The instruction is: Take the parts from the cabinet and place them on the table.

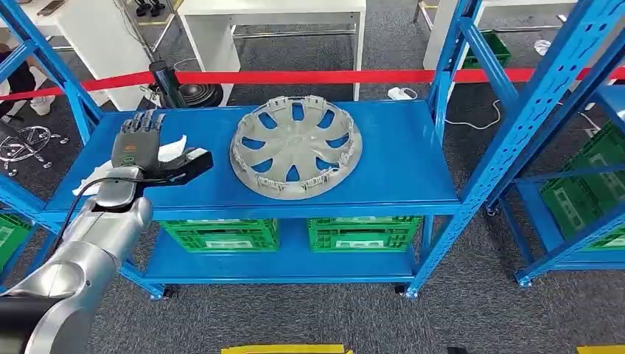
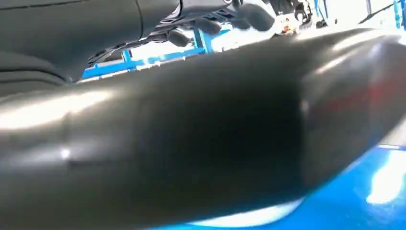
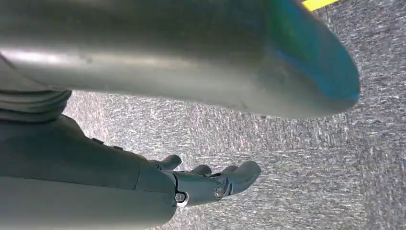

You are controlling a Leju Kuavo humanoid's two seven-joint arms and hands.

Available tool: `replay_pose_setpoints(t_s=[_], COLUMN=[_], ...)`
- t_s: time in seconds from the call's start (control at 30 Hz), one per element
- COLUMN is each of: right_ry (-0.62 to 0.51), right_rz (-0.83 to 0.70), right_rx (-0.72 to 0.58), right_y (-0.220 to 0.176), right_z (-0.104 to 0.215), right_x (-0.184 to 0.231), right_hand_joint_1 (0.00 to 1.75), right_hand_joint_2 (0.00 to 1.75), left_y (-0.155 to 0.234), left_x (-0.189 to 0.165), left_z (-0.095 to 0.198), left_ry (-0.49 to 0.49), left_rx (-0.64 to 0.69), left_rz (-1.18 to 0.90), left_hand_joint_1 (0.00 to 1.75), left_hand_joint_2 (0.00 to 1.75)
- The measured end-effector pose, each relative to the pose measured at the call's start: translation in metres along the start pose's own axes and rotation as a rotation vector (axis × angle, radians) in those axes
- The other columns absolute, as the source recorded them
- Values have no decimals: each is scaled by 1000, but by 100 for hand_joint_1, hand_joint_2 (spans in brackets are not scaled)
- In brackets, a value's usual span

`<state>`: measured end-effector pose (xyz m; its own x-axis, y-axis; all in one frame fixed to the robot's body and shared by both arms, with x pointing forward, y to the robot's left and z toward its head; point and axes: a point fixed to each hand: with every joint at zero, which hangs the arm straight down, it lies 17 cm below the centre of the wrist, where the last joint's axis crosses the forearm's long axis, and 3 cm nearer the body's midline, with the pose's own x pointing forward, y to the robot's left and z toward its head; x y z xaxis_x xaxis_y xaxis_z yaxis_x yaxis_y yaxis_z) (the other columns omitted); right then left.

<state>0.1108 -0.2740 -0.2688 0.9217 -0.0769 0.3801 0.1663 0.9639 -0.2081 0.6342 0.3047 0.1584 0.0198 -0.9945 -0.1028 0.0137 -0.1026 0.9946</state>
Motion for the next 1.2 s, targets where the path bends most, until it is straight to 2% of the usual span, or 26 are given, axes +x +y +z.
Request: replay_pose_setpoints(t_s=[0.23,0.4,0.67,0.93,1.1,1.13,1.2], right_ry=[-17,-17,-13,-2,-11,-12,-12], right_rz=[4,7,12,14,13,12,10], right_rx=[7,9,1,2,9,9,10], right_y=[3,3,0,0,3,3,4], right_z=[0,1,0,0,1,1,1], right_x=[4,3,2,0,2,2,2], right_hand_joint_1=[0,0,0,0,0,0,0], right_hand_joint_2=[0,0,0,0,0,0,0], left_y=[4,-14,-41,-49,-63,-66,-73], left_x=[-11,-44,-95,-116,-111,-110,-107], left_z=[0,7,21,28,34,35,38], left_ry=[37,164,253,275,229,222,201], left_rx=[33,-26,-101,-106,-114,-119,-125], left_rz=[-21,-43,-68,-98,-104,-107,-110], left_hand_joint_1=[0,0,0,0,0,0,0], left_hand_joint_2=[0,0,0,0,0,175,175])
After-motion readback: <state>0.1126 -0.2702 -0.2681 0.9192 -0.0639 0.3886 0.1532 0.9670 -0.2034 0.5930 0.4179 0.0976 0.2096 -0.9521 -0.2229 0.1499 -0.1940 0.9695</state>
